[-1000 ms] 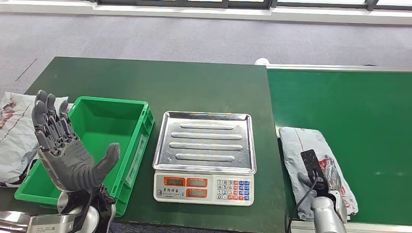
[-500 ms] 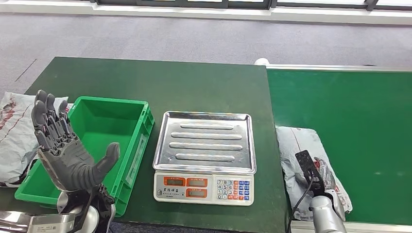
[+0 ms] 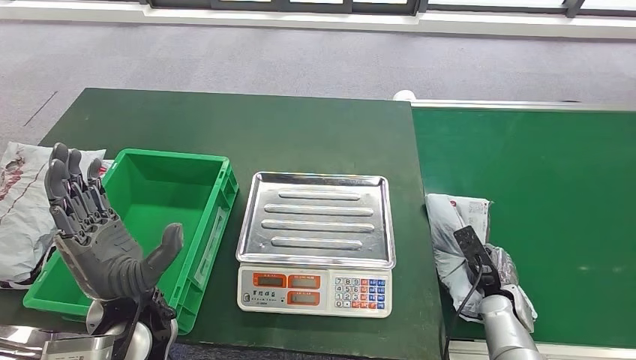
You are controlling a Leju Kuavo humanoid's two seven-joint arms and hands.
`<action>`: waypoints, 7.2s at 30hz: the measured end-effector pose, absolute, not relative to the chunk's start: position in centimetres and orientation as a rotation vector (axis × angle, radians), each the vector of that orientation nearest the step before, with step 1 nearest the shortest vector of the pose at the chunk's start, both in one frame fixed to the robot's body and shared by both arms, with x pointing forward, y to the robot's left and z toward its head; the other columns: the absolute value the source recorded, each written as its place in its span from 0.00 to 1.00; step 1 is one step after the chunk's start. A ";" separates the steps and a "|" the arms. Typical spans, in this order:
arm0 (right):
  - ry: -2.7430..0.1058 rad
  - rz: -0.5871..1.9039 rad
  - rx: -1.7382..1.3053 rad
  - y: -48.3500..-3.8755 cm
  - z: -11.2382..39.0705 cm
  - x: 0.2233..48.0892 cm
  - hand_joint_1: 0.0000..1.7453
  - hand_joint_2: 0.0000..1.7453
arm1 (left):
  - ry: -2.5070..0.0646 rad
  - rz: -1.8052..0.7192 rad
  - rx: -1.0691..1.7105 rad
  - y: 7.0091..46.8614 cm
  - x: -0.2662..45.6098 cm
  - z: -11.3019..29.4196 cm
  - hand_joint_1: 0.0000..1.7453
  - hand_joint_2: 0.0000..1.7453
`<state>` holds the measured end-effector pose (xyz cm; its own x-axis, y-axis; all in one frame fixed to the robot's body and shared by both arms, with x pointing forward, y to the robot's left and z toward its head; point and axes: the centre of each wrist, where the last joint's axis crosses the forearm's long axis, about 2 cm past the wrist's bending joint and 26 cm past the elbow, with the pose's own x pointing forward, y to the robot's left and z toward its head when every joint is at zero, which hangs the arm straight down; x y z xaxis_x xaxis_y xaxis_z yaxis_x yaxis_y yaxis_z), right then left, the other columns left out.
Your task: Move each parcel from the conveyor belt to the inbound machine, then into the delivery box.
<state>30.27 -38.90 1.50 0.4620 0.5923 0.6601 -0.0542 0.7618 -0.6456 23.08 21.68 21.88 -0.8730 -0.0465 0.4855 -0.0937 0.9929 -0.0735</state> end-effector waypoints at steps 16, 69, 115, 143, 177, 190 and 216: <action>-1.159 0.384 -0.850 -38.4 3.8 30.5 1.00 1.00 | -2.637 0.148 0.142 22.0 22.4 22.1 0.00 1.00; -1.874 0.728 -0.910 -20.2 17.4 31.3 1.00 1.00 | -2.657 0.177 0.106 21.7 24.0 22.9 0.00 1.00; -1.832 0.963 -0.370 -15.2 13.4 31.4 0.01 1.00 | -2.639 0.173 0.069 21.1 24.7 22.5 0.00 1.00; -1.902 0.894 -0.352 -15.8 13.1 30.4 0.00 1.00 | -2.614 0.202 0.084 20.9 24.3 21.9 0.00 1.00; -2.623 0.235 -0.920 -17.6 23.1 25.3 0.00 1.00 | -2.440 -0.075 -0.101 17.1 28.7 20.2 0.00 1.00; -2.724 0.183 -0.812 -16.0 25.0 26.1 0.00 1.00 | -2.245 -0.233 -0.276 12.0 34.1 18.6 0.00 1.00; -2.740 0.188 -0.735 -14.5 24.9 27.2 0.00 1.00 | -1.902 -0.666 -0.066 7.3 35.5 12.8 0.00 1.00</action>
<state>27.22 -14.51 24.88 -0.8249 0.5069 0.2500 0.4680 0.8606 -0.2007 35.47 7.35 12.84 -0.4297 -0.2539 0.8665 0.3421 0.8423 0.4165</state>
